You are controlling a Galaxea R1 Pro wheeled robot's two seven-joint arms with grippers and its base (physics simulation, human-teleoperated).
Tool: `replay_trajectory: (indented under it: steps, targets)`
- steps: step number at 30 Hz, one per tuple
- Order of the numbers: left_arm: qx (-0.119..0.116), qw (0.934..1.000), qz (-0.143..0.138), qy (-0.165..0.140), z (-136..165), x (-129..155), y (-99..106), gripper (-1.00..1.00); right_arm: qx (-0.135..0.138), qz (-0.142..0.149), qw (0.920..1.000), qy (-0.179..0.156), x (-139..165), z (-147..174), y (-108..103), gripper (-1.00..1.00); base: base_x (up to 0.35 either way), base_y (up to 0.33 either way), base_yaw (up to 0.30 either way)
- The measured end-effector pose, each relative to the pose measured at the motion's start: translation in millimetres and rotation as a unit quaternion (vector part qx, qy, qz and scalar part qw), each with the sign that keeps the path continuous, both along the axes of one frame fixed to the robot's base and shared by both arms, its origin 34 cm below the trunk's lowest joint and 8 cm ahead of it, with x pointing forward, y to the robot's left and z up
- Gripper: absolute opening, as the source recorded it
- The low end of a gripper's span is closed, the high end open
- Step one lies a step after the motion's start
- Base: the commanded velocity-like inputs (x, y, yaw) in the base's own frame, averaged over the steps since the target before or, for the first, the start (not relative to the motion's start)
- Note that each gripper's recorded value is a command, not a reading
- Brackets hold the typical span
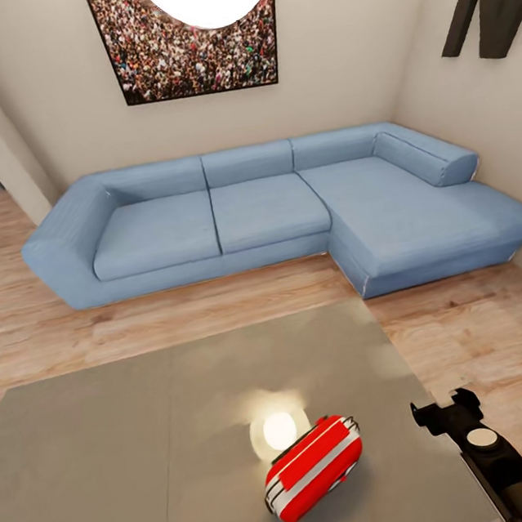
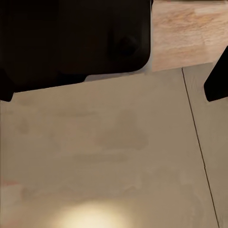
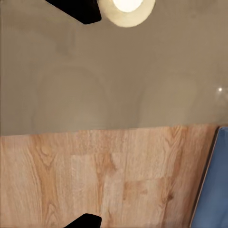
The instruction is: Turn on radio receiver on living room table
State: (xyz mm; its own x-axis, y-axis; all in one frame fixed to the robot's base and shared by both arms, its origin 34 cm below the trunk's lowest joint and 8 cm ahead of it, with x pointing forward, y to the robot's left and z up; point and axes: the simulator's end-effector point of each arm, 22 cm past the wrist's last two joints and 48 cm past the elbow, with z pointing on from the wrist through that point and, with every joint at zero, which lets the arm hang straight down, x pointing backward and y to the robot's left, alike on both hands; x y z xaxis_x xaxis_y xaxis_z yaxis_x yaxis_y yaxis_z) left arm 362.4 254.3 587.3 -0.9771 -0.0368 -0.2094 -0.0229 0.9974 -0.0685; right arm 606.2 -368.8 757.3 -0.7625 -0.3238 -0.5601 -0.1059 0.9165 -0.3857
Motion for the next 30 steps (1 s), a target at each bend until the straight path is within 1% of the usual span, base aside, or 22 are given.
replay_trajectory:
  steps: [5, 18, 21, 23, 26, 30]
  targets:
    - [0.000, 1.0000, 0.000, 0.001, -0.5, -0.7, 0.6, 1.00, 0.001, 0.001, 1.0000, 0.001, -0.3, -1.1, 0.8, 1.00, 0.000, 0.000, 0.256]
    - [0.000, 1.0000, 0.000, 0.001, -0.6, -0.9, -0.1, 1.00, 0.003, 0.006, 1.0000, 0.003, -0.4, -2.0, 3.1, 1.00, 0.000, 0.000, 0.016]
    - [0.000, 1.0000, 0.000, 0.001, -0.6, -0.9, -0.1, 1.00, 0.004, 0.015, 0.9999, 0.005, -0.2, -3.4, 10.5, 1.00, 0.000, 0.000, 0.000]
    - [0.000, 1.0000, 0.000, 0.001, -0.6, -0.9, -0.1, 1.00, 0.006, 0.029, 0.9995, 0.008, -0.4, -5.8, 22.6, 1.00, 0.000, 0.000, 0.000]
    - [0.000, 1.0000, 0.000, 0.001, -0.6, -0.9, -0.1, 1.00, 0.007, 0.035, 0.9993, 0.006, 0.5, -5.9, 28.4, 1.00, 0.000, 0.000, 0.000]
    - [0.000, 1.0000, 0.000, 0.001, -0.6, -0.9, 0.3, 1.00, 0.006, 0.033, 0.9994, -0.001, 2.7, -3.5, 27.6, 1.00, 0.000, 0.000, 0.000]
